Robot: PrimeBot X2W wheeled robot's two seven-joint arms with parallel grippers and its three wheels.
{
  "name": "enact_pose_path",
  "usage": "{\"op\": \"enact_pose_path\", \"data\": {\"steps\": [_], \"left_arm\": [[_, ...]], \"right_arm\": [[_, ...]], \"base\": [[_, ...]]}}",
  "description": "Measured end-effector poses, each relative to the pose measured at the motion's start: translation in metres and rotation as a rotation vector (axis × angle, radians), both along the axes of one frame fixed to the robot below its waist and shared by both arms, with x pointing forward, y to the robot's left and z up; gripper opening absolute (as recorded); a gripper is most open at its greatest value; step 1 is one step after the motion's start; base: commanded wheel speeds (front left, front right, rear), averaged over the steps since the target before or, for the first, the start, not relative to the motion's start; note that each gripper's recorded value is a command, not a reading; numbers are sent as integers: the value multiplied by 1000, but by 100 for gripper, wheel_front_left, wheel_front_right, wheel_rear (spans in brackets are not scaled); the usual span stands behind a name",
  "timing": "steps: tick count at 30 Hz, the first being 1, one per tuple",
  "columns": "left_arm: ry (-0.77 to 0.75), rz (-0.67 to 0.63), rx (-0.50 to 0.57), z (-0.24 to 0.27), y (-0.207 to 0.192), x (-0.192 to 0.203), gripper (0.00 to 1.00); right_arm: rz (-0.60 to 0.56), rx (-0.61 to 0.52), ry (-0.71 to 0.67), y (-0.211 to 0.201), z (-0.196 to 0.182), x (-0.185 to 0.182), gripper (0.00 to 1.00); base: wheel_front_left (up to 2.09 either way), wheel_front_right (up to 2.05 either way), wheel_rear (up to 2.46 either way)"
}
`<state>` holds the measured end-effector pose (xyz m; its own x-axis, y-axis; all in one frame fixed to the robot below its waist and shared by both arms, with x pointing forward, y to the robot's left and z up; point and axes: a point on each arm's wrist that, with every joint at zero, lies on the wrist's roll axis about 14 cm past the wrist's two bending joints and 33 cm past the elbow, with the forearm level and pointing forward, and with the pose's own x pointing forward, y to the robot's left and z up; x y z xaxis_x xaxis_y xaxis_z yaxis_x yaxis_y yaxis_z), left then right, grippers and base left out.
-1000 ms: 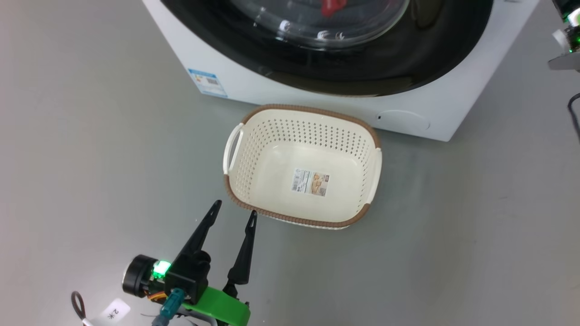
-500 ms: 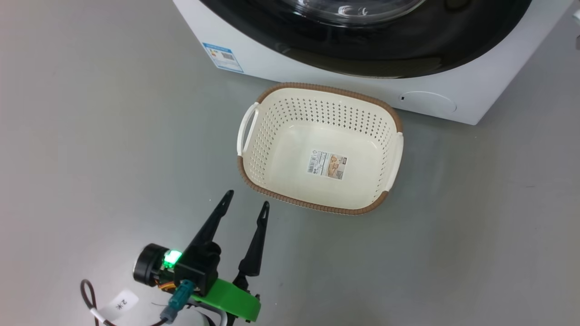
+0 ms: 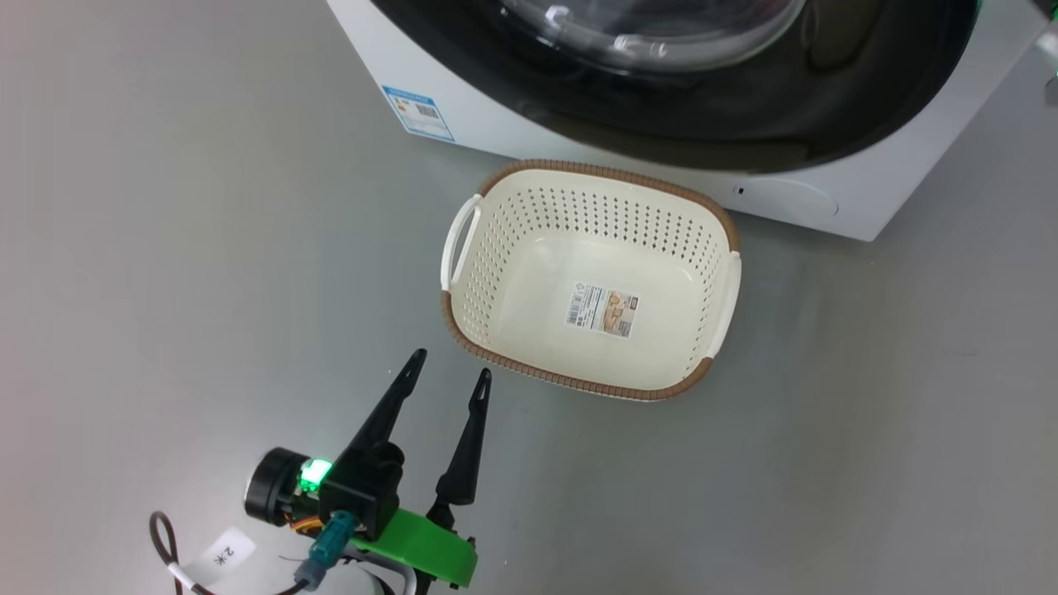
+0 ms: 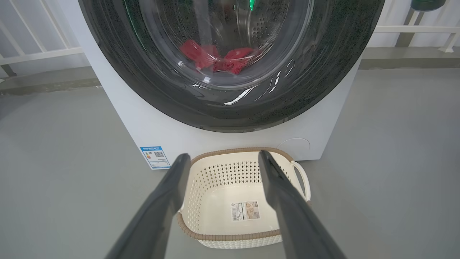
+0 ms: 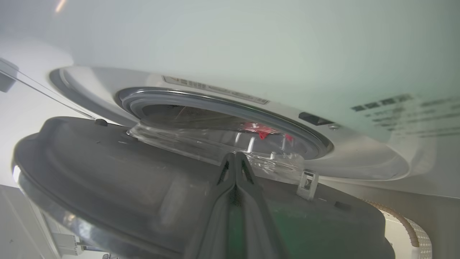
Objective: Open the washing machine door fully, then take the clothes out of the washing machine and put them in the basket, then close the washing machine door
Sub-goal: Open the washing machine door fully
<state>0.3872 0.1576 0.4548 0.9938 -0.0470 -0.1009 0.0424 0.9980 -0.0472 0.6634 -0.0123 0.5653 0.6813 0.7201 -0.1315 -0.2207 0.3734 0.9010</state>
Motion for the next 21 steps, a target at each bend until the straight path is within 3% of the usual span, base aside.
{"op": "enact_pose_path", "data": {"steps": [21], "left_arm": [[-47, 30, -19, 18, 6, -27, 100]], "right_arm": [[284, -49, 42, 47, -8, -102, 0]], "base": [[0, 0, 0]]}}
